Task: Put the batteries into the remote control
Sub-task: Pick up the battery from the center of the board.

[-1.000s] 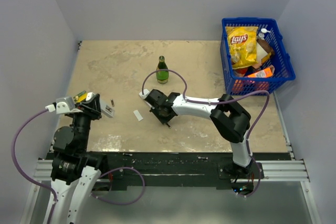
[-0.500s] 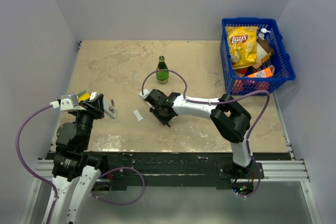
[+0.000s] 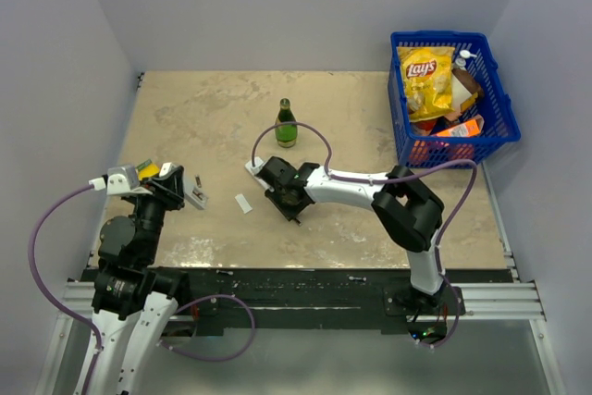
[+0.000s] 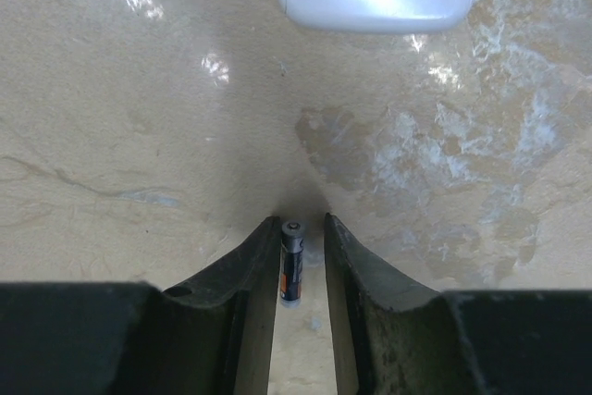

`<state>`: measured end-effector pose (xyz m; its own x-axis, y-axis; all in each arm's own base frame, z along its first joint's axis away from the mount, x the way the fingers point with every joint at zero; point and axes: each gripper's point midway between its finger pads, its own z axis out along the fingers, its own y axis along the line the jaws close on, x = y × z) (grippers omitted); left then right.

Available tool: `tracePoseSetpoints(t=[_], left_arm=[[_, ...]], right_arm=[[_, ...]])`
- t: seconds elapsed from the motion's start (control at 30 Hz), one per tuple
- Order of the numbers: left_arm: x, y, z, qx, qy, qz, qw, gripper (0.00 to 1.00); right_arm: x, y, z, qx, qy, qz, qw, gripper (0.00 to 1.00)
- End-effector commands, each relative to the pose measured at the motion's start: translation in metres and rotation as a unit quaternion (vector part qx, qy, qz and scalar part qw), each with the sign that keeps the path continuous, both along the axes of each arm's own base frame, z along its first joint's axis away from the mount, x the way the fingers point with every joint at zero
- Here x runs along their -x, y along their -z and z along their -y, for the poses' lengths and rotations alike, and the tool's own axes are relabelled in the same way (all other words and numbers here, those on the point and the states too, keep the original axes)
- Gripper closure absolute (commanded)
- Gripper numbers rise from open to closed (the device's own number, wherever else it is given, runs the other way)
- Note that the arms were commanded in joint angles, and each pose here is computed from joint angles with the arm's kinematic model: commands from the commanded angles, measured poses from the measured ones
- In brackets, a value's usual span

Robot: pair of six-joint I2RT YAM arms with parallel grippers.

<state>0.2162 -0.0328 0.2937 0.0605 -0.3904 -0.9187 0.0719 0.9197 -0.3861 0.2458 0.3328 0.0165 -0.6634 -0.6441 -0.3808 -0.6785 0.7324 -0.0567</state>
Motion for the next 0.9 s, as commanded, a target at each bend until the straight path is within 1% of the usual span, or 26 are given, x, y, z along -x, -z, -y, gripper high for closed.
tracePoseSetpoints(t=[0.0,0.2,0.77,0.87], left_arm=[[-0.002,-0.01,0.003,0.007,0.008,0.021,1.0,1.0],[-0.002,-0.01,0.003,0.006,0.008,0.021,1.0,1.0],[-0.003,-0.007,0.005,0.006,0.012,0.015,1.0,1.0],[-0.004,-0.006,0.007,0.008,0.017,0.012,1.0,1.0]], right_arm=[[0.03,0.018,0.034,0.053,0.001,-0.058,0.997,0.71],[0.036,0.022,0.039,0.059,-0.001,-0.069,0.996,0.72],[0.032,0.039,0.021,0.047,-0.016,-0.081,0.996,0.71],[0.032,0.04,0.015,0.038,-0.022,-0.085,0.995,0.73]])
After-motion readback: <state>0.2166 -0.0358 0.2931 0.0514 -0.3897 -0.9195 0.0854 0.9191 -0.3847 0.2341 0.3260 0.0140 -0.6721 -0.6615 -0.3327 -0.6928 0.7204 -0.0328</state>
